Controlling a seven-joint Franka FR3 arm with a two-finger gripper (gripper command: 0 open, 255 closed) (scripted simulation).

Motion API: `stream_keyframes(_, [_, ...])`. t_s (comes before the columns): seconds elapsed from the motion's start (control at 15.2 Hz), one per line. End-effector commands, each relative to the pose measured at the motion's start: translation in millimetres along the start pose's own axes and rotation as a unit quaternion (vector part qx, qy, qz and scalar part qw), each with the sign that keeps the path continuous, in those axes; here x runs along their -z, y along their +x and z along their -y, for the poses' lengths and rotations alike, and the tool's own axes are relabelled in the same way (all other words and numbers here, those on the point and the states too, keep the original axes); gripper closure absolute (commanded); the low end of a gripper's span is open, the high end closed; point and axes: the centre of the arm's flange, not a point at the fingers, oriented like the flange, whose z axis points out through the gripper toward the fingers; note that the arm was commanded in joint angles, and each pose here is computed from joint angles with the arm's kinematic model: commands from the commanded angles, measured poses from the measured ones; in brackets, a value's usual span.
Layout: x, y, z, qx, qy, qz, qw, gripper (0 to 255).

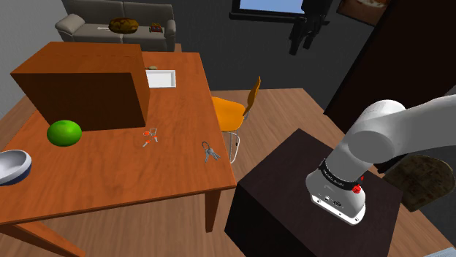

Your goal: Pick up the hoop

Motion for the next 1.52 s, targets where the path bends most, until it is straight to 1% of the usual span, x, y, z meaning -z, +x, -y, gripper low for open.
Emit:
stream_keyframes(0.0, [0.0, 0.0, 0.0, 0.0, 0.0, 0.0, 1.0, 0])
stream_keyframes(1.45, [-238.2, 108.6, 131.7, 0.014, -0.016, 0.003, 0.9998, 0])
